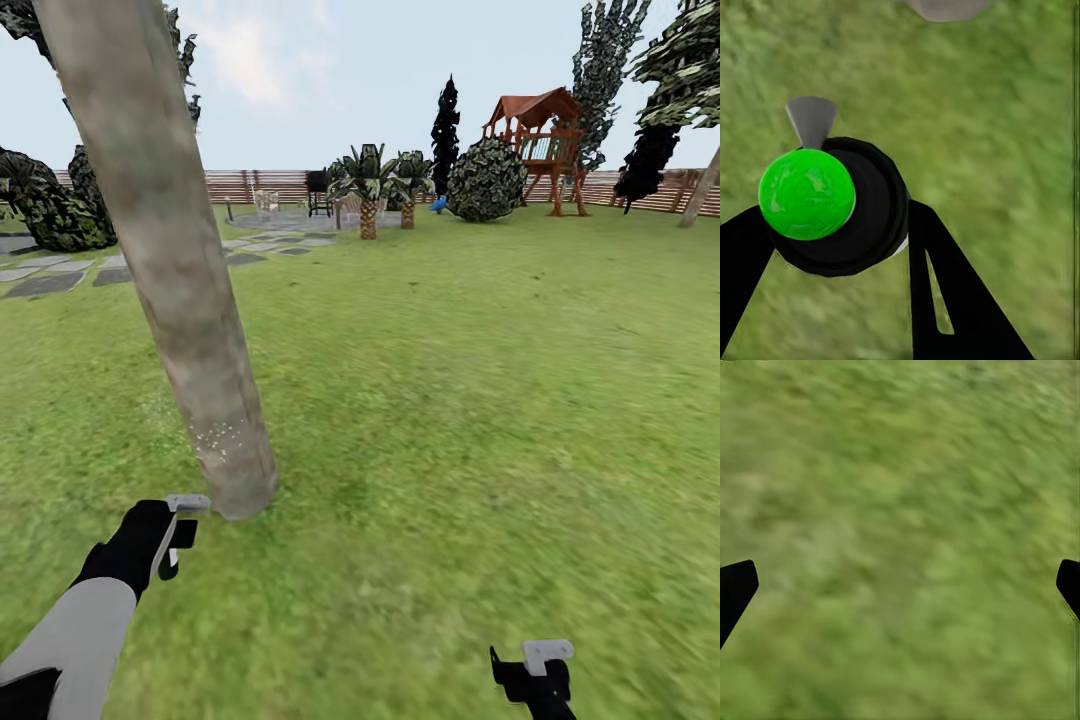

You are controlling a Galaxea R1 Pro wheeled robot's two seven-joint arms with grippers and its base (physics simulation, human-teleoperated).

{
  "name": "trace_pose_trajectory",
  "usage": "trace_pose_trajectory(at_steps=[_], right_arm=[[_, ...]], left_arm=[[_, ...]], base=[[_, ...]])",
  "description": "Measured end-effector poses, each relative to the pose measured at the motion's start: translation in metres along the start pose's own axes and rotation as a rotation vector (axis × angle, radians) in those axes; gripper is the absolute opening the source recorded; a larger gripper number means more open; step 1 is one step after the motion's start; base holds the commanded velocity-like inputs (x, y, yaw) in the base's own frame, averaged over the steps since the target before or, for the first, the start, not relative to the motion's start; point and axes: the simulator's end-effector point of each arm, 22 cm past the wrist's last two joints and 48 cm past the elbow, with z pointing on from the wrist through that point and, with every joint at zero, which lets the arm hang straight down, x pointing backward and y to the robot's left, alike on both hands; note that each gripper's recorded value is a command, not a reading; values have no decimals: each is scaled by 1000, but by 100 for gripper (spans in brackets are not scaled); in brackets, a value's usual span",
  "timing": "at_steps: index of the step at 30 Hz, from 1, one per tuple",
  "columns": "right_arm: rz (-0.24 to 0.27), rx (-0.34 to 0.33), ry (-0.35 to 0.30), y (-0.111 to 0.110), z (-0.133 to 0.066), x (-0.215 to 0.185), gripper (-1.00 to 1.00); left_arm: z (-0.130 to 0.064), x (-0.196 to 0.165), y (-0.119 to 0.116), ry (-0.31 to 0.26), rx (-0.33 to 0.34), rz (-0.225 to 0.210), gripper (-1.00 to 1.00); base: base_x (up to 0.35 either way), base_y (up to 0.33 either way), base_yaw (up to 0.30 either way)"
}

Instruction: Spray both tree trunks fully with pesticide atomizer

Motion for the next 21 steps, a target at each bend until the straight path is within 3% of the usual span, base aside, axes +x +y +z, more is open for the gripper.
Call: trace_pose_trajectory(at_steps=[8, 15, 21], right_arm=[[-1, 1, 0, -1, 0, 0, 100], [-1, 1, 1, -1, 0, 0, 100], [0, 0, 1, 0, 0, 0, 100]], left_arm=[[0, -1, -1, -1, 0, 0, -100], [-1, -3, 1, -3, -4, 0, -100], [-3, -7, 2, -4, -5, -2, -100]], base=[[78, -254, 0], [-185, -222, 4], [-93, -74, 207]])
